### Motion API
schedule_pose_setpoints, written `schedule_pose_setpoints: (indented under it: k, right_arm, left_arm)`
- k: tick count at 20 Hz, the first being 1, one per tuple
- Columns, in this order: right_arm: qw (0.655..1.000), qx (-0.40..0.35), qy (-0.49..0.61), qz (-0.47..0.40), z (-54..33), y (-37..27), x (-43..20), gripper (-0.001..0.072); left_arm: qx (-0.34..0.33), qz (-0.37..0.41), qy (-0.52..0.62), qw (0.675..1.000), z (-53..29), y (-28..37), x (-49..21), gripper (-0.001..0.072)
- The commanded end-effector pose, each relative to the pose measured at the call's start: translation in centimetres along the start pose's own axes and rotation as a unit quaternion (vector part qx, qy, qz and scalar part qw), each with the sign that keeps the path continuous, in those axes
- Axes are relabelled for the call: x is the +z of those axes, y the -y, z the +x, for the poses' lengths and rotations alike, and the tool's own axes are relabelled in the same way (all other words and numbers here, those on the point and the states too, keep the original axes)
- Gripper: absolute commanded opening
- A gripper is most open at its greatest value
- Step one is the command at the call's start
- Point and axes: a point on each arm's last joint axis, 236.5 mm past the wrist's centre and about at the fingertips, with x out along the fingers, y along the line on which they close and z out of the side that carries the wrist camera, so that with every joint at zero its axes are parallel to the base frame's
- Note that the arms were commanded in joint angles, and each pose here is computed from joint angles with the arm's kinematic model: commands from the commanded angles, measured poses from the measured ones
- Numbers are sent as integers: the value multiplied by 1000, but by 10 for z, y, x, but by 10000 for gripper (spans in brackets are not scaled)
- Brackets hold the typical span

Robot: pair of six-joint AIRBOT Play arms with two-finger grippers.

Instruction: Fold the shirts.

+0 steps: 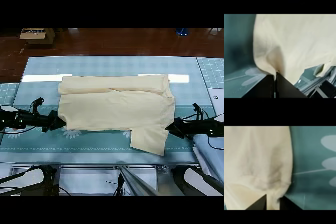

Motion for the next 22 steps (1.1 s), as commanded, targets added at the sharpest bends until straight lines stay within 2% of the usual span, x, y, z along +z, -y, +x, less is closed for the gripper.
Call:
schedule_pose_setpoints:
  k: [1,2,5,8,10,12,15,18,22]
  right_arm:
    - [998,3,70,-3,14,-22,29,111]
    - [996,17,86,-4,12,-32,37,29]
    - [988,47,95,-109,-24,-72,54,28]
    - [965,69,184,-172,-89,-128,97,27]
    - [947,75,252,-186,-120,-160,129,26]
    - [933,79,291,-197,-125,-186,157,26]
    - [923,78,317,-206,-113,-212,202,26]
    - [920,73,340,-179,-102,-211,251,26]
    - [930,62,325,-160,-70,-196,281,26]
  left_arm:
    - [-15,5,15,1000,-1,8,7,26]
    - [-24,9,18,999,-2,13,10,26]
    - [-39,40,22,998,-19,35,21,25]
    - [-70,100,105,987,-65,90,65,24]
    - [-91,125,180,971,-97,129,101,25]
    - [-82,115,234,962,-111,146,134,24]
    - [-76,117,253,957,-103,160,163,24]
    - [-66,90,290,951,-103,151,203,25]
    - [-61,55,284,955,-84,130,235,25]
